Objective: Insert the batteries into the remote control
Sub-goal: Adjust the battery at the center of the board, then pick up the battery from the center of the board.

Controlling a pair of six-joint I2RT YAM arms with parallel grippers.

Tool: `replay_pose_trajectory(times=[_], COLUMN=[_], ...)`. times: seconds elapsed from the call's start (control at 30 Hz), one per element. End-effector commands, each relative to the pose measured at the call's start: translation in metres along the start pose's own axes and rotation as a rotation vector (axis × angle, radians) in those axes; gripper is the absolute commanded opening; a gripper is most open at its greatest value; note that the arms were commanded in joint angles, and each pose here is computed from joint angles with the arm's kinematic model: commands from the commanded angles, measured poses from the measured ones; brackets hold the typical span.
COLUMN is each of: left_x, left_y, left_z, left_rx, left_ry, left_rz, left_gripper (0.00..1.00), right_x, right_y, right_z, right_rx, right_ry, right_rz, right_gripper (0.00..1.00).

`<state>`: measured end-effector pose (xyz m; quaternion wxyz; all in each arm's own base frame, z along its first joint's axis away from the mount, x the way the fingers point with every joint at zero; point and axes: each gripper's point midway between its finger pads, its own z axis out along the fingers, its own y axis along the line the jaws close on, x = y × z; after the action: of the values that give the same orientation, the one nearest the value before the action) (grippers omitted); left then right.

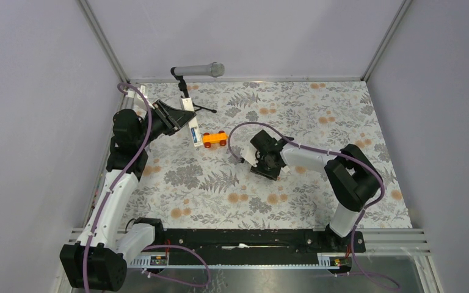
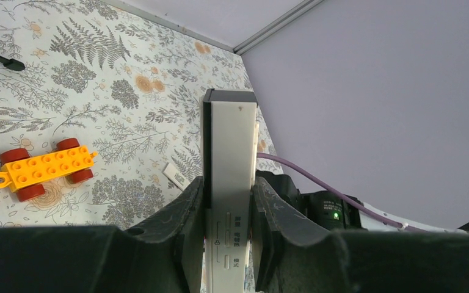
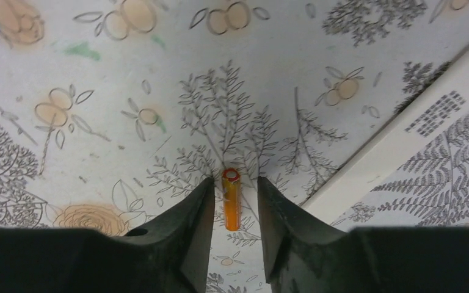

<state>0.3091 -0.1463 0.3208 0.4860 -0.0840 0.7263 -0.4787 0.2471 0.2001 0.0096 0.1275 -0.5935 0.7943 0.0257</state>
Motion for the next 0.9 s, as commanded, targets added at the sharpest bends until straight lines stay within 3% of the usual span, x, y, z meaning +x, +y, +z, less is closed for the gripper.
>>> replay_pose_trajectory(times=[0.0,0.3,0.47,0.6,0.7,0.77,0.87], left_x=[-0.012,-0.011,-0.011,-0.011,-0.01,-0.009,-0.003], left_y=[-0.021,-0.019,-0.019,-0.02,-0.019,-0.017,-0.012], left_z=[-0.005,-0.004,-0.003,-0.003,-0.003,-0.002,-0.001], left_rx=[0.075,0.075,0.08,0.082,0.083,0.081,0.082], left_ry=[-0.042,-0.041,-0.04,-0.042,-0.04,-0.039,-0.033], left_rz=[0.048,0.046,0.044,0.045,0.041,0.038,0.031], left_gripper=[0.0,0.0,0.0,0.0,0.0,0.0,0.0], right_x=[-0.006,0.013,0.017,0.018,0.015,0.008,-0.015], right_y=[-0.009,0.001,-0.004,-0.008,-0.007,-0.011,-0.015], right_z=[-0.003,-0.008,-0.005,-0.003,-0.005,-0.007,-0.022], right_rx=[-0.001,-0.042,-0.017,0.005,0.002,0.02,0.013], right_ry=[0.021,0.029,0.049,0.055,0.037,0.007,-0.097], right_rz=[0.13,0.074,0.07,0.067,0.072,0.086,0.155], right_gripper=[0.44,0.42,0.29,0.24,0.13,0.03,0.0])
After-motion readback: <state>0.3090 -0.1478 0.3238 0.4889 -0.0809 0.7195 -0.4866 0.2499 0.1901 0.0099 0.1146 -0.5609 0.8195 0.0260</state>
